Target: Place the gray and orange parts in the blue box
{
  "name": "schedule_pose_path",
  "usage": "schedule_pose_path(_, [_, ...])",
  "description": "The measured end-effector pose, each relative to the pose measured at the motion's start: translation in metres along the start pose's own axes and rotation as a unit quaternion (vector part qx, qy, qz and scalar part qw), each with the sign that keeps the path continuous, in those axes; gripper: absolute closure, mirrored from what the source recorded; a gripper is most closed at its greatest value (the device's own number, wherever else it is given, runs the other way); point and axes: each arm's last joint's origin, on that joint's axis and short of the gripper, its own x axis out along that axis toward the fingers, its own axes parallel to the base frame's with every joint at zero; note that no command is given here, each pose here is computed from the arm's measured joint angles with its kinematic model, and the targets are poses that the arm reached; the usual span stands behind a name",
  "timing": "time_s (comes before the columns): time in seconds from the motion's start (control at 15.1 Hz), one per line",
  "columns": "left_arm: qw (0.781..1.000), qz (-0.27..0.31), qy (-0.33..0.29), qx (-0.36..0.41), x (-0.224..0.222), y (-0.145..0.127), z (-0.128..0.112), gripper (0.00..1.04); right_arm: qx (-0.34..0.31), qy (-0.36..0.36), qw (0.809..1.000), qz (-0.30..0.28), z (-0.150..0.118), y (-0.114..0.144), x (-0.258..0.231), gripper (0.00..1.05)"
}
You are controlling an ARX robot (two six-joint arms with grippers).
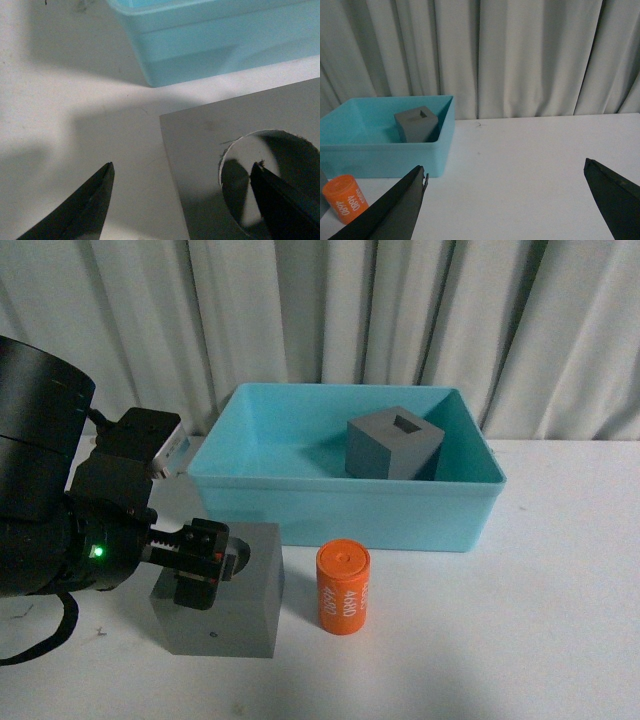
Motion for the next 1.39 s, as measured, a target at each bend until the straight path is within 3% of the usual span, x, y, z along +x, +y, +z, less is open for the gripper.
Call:
schedule_pose_path(0.13, [1.000,-0.001,0.003,0.001,0.000,-0.001,0.000,0.42,0.000,0.000,1.000,0.000,0.000,0.000,0.000,0.06])
schedule_pose_path(0.33, [1.000,-0.003,0.005,-0.001,-0.002,-0.002,0.000,0.79,0.000,0.000,1.000,0.000,0.000,0.000,0.000,0.06])
schedule_pose_path(0.4, [1.000,-0.003,0.007,-0.004,-0.005,-0.001,-0.001,0.82,0.000,0.000,1.000,0.000,0.000,0.000,0.000,0.06])
schedule_pose_path(0.66, [0.999,-0.017,0.026,-0.043,-0.050,0.010,0.012,0.84,0.000,0.000,1.000,0.000,0.000,0.000,0.000,0.06])
schedule_pose_path(0.73, [0.997,-0.033,-0.011,-0.063,-0.077,0.014,0.038,0.84,0.000,0.000,1.000,0.000,0.000,0.000,0.000,0.06])
schedule_pose_path(0.86, [0.986,-0.056,-0.140,-0.073,-0.130,0.017,0.115,0.84,0.000,0.000,1.000,0.000,0.000,0.000,0.000,0.06])
schedule_pose_path(0.93, [0.982,-0.062,-0.163,-0.068,-0.134,0.014,0.133,0.84,0.000,0.000,1.000,0.000,0.000,0.000,0.000,0.06])
schedule_pose_path(1.06, [0.982,-0.064,-0.172,-0.053,-0.106,0.000,0.164,0.84,0.000,0.000,1.000,0.000,0.000,0.000,0.000,0.06])
schedule_pose_path(1.39, [0.987,-0.022,-0.160,-0.003,-0.029,-0.014,0.183,0.84,0.000,0.000,1.000,0.000,0.000,0.000,0.000,0.06])
